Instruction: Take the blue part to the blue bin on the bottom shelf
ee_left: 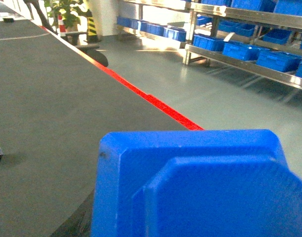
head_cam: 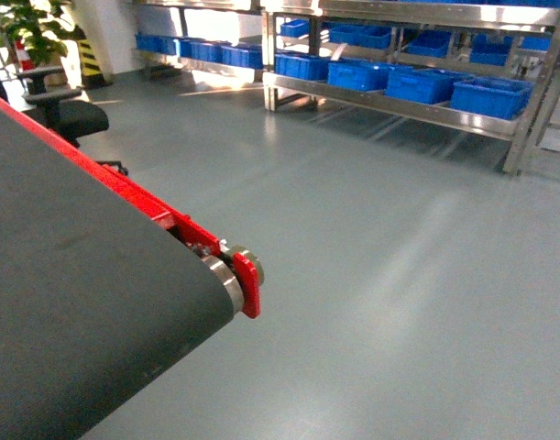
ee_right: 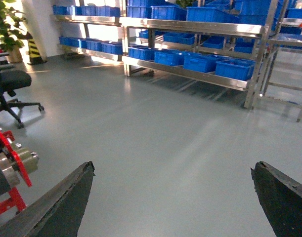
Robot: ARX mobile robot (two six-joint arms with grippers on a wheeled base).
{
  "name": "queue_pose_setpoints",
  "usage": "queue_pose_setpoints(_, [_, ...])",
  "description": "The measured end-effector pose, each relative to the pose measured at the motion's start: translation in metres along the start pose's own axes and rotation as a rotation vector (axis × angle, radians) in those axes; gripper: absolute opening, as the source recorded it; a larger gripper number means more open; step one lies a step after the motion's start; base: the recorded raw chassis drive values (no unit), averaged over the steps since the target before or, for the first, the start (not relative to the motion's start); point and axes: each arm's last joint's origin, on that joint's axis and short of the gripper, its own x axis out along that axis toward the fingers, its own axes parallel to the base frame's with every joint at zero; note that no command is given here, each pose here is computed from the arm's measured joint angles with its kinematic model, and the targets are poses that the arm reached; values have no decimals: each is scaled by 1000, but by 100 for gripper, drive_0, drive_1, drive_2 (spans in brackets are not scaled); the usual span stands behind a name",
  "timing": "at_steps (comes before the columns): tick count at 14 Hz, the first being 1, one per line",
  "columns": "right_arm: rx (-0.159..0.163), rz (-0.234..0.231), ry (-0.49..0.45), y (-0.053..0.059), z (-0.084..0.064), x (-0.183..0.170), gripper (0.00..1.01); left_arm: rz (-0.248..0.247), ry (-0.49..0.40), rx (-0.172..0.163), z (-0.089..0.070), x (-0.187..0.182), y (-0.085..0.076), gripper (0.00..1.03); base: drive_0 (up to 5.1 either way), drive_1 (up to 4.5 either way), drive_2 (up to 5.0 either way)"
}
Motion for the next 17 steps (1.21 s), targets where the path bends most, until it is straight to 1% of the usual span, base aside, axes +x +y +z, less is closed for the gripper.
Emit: queue_pose_setpoints(17, [0, 0, -1, 0, 0, 0, 98, 0, 1, 0, 0, 0, 0, 43, -159, -159, -159])
